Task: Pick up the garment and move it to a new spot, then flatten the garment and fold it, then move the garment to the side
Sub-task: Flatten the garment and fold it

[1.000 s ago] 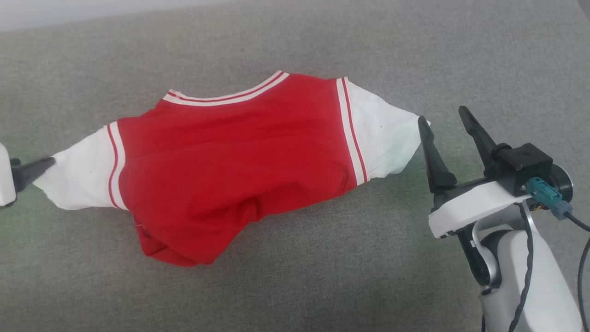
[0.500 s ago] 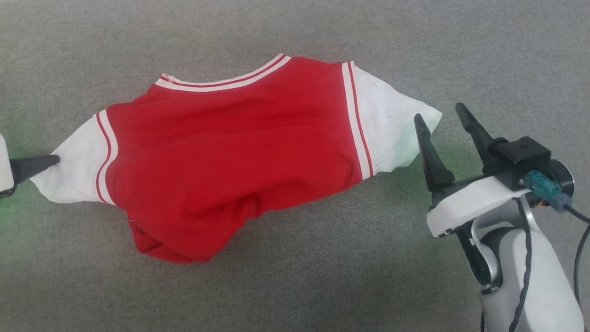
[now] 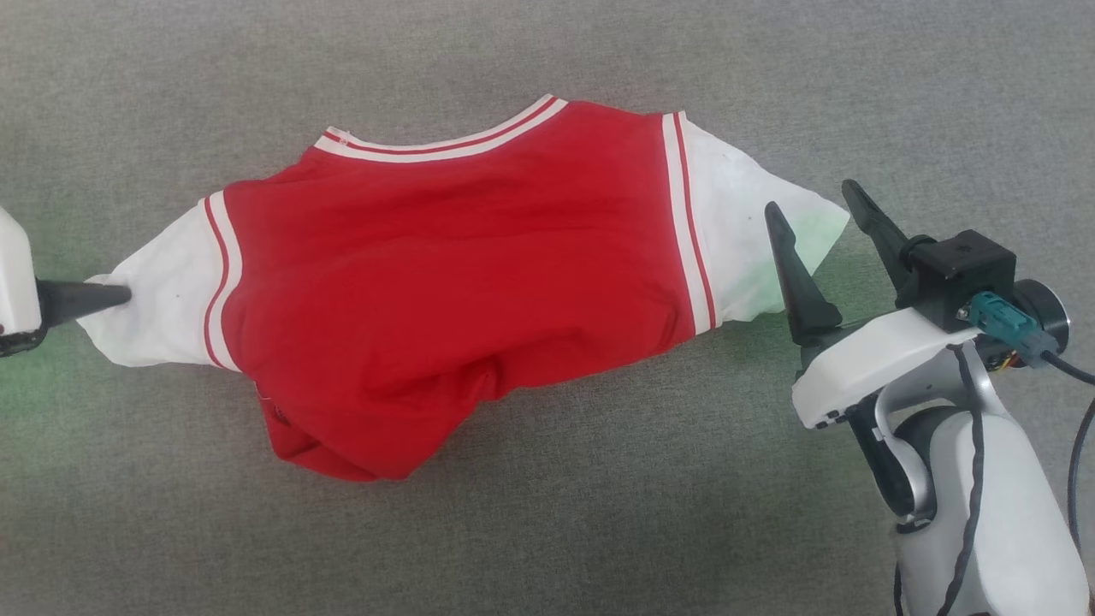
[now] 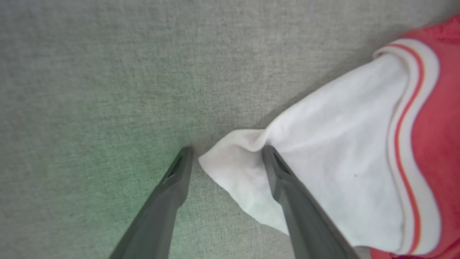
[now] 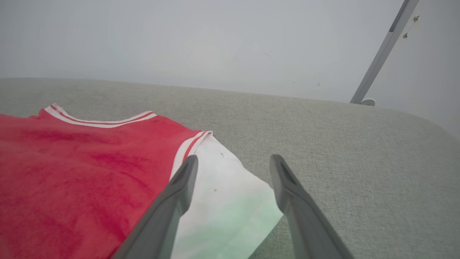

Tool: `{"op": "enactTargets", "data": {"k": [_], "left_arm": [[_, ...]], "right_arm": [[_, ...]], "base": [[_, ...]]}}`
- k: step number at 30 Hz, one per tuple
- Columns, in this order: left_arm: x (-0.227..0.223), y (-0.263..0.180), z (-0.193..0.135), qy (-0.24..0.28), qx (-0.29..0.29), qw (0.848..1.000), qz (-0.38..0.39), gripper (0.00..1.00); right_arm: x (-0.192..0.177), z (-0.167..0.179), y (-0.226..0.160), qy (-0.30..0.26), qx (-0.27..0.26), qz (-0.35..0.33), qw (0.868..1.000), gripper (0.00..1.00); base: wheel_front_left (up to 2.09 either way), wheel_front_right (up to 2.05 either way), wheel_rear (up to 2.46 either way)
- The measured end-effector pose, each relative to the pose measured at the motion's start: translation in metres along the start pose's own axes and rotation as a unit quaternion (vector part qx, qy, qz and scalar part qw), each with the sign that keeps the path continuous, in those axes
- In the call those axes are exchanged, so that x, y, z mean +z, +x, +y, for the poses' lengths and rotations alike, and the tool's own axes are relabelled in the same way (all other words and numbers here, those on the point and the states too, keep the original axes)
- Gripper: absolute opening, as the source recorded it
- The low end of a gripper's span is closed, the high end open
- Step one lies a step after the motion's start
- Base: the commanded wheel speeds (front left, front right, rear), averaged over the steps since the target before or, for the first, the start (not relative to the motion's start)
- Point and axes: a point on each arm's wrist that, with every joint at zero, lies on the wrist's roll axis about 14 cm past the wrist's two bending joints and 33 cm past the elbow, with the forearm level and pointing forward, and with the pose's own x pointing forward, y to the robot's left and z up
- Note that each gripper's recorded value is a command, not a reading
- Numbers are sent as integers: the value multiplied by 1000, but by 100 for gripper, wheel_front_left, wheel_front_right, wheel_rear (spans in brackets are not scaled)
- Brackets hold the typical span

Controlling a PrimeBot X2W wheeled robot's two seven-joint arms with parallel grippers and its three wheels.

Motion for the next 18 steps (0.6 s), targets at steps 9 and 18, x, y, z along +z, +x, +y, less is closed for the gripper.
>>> {"op": "enactTargets", "data": {"k": [9,18], "left_arm": [[-4,3,-1,17,14,1000,0,100],[-3,12,1,16,8,999,-29,0]], "right_arm": [[-4,1,2,3,2,7,1000,100],[-30,1,14,19,7,105,994,100]], "base": [[0,0,0],[0,0,0]]}}
